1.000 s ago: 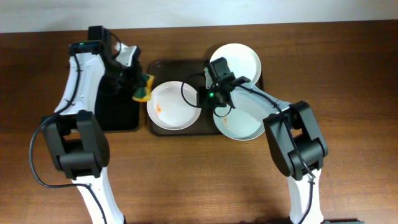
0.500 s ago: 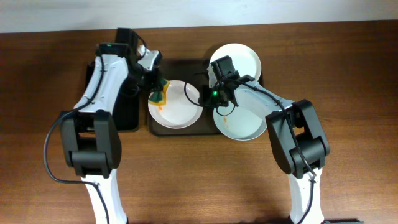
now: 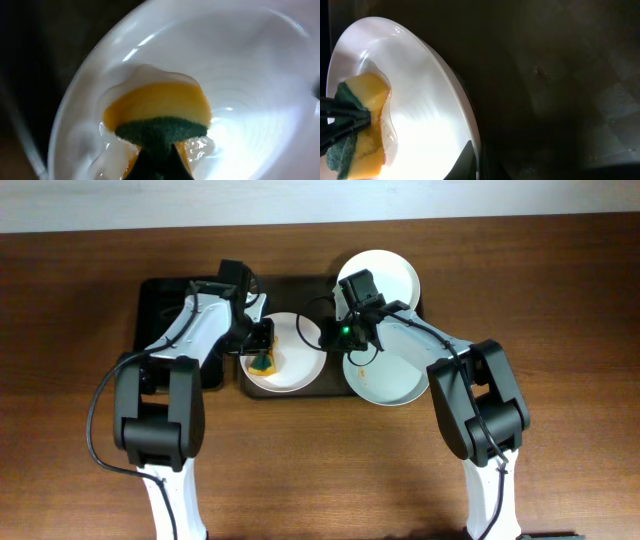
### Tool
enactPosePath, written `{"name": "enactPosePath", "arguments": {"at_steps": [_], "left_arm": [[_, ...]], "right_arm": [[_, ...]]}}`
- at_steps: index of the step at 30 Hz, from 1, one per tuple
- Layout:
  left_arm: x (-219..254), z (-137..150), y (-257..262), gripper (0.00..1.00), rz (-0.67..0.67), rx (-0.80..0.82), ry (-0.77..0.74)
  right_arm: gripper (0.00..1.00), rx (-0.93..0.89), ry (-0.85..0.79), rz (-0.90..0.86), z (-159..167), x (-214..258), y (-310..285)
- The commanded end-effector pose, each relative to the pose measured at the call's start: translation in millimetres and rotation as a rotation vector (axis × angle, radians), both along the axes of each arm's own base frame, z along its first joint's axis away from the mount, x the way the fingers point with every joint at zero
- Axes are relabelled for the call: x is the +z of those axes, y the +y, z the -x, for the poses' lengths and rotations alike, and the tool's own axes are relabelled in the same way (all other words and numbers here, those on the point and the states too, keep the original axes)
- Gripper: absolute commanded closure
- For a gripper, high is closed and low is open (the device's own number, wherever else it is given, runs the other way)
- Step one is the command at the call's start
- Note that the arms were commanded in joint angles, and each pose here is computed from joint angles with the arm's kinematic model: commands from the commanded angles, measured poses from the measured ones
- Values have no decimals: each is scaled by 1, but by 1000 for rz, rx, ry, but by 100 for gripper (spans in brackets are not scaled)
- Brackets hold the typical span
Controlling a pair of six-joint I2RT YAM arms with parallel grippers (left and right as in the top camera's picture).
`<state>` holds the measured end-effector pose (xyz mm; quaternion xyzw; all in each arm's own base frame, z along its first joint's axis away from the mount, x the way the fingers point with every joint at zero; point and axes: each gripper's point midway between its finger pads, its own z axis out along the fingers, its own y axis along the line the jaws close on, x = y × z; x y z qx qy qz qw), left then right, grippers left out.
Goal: Clean dirty plates on tray and stack at the side
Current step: 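Scrub the pink plate surface with the sponge in the left gripper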
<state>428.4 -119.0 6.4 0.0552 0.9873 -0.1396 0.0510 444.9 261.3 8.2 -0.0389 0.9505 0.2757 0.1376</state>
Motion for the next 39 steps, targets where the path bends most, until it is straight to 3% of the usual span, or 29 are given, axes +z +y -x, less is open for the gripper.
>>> {"name": "enactPosePath", "arguments": {"at_steps": [1, 4, 6, 13, 22, 26, 29, 32, 39], "left_arm": [[-6, 21, -55, 99, 321, -209, 19], [-4, 6, -59, 99, 340, -198, -42], [-10, -4, -51, 99, 280, -127, -47], [-36, -27, 41, 99, -137, 205, -66], [-40, 5, 64, 99, -214, 221, 68], [-33, 27, 39, 99, -80, 101, 165], [-15, 34, -8, 99, 208, -70, 157], [4, 33, -37, 99, 412, -133, 128], [-2, 34, -58, 99, 448, -164, 127]], "right_arm": [[96, -13, 16, 0, -1, -6, -3], [96, -13, 22, 2, 0, -7, -3], [96, -13, 22, 2, 0, -7, -3], [96, -13, 25, 3, 1, -7, -4], [96, -13, 25, 3, 1, -7, -4], [96, -13, 25, 3, 1, -7, -4], [96, -13, 23, 2, 1, -7, -4], [96, -14, 24, 3, 1, -7, -4], [96, -34, 36, -5, 0, -7, -3]]}}
